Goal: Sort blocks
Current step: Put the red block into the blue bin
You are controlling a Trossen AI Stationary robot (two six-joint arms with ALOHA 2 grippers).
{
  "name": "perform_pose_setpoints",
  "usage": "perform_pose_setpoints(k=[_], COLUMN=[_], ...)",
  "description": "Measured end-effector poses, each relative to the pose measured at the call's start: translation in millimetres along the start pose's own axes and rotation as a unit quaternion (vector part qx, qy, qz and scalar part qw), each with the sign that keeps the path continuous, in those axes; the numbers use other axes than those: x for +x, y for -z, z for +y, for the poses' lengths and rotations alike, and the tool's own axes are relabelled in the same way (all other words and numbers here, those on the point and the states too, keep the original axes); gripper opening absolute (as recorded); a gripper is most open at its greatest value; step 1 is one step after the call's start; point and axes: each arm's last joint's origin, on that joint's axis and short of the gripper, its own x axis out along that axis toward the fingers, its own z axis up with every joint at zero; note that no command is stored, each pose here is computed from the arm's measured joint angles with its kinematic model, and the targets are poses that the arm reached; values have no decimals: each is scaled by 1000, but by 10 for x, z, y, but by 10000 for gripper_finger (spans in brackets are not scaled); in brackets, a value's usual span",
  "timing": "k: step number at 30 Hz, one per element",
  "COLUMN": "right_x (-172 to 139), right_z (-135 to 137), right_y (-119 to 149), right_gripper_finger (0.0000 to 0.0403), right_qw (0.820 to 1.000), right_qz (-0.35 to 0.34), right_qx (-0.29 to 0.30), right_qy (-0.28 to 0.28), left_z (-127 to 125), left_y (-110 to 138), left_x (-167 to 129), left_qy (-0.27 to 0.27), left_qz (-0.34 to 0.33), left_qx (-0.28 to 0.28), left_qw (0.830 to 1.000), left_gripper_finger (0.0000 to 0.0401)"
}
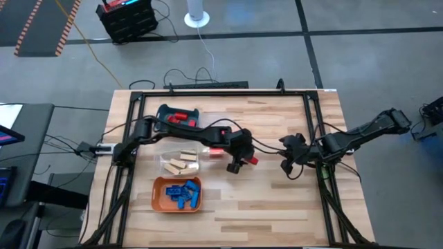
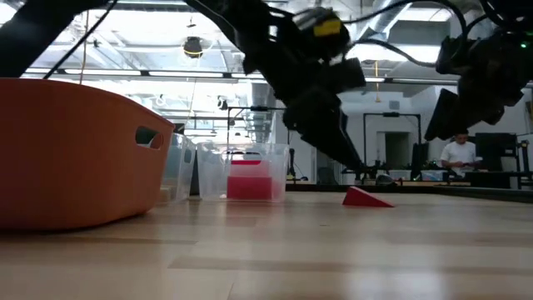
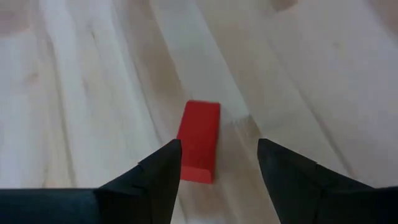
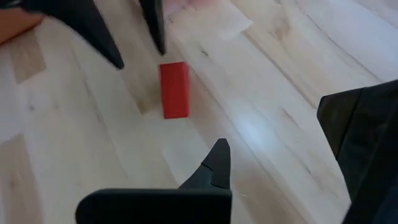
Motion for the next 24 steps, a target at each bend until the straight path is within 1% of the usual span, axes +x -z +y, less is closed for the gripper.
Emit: perform_pose_setpoints(k=[2, 5, 12, 14, 17, 20, 24], right_x=[-10, -39, -81, -80, -80, -78, -79], right_z=[-25, -55, -77, -80, -82, -83, -80], right_y=[15, 25, 15, 11, 11, 10, 5], right_gripper_finger=[1, 1, 1, 1, 1, 1, 1], right_qw=[1000, 1000, 1000, 1000, 1000, 1000, 999], right_qz=[2, 3, -6, -12, -13, -15, -21], right_qx=[4, 14, 17, 16, 14, 13, 15], right_qy=[13, 16, 10, 17, 19, 21, 22], left_z=[37, 73, 181, 194, 186, 159, 197], left_y=[-4, -1, 9, 19, 67, 167, 201], left_x=[89, 168, 167, 165, 266, 403, 409], left_qy=[4, 6, -9, -9, -7, -1, -1], left_qz=[10, 20, 7, 7, 9, 26, 29], left_qx=[2, 5, -4, -1, 6, 4, 0], left_qw=[1000, 1000, 1000, 1000, 1000, 1000, 1000], left_gripper_finger=[209, 209, 208, 209, 214, 224, 228])
